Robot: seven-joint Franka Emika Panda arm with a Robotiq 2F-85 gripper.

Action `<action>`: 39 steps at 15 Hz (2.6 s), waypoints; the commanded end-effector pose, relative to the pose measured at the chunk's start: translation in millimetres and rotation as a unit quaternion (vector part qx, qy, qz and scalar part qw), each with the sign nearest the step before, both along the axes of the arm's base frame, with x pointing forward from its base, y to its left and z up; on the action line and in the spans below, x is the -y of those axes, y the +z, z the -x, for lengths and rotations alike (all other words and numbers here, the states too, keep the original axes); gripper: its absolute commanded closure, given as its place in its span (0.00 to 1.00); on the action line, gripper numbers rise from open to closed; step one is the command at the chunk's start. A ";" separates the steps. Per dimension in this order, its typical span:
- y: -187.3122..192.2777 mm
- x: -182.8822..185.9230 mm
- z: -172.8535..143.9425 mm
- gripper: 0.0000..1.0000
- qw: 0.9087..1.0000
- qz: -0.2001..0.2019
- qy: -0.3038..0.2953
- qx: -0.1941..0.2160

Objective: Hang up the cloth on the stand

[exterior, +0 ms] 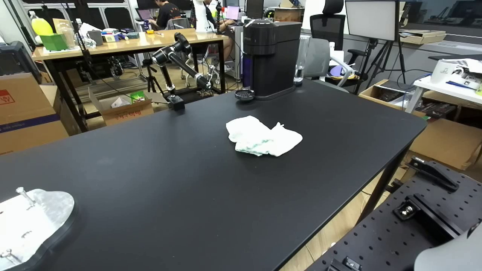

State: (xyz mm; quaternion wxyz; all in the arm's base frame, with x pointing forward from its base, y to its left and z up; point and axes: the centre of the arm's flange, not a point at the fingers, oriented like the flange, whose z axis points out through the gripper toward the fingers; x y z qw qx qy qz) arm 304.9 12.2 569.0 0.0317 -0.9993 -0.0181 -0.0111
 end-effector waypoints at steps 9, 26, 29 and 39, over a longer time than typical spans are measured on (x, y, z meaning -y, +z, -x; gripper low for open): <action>-139.6 28.7 -95.9 0.00 0.993 0.096 0.054 0.042; -247.0 24.4 -127.8 0.00 0.995 0.079 0.065 -0.014; -283.1 24.4 -141.2 0.00 0.992 0.090 0.083 -0.017; -369.0 4.2 -179.1 0.00 0.977 0.113 0.174 -0.048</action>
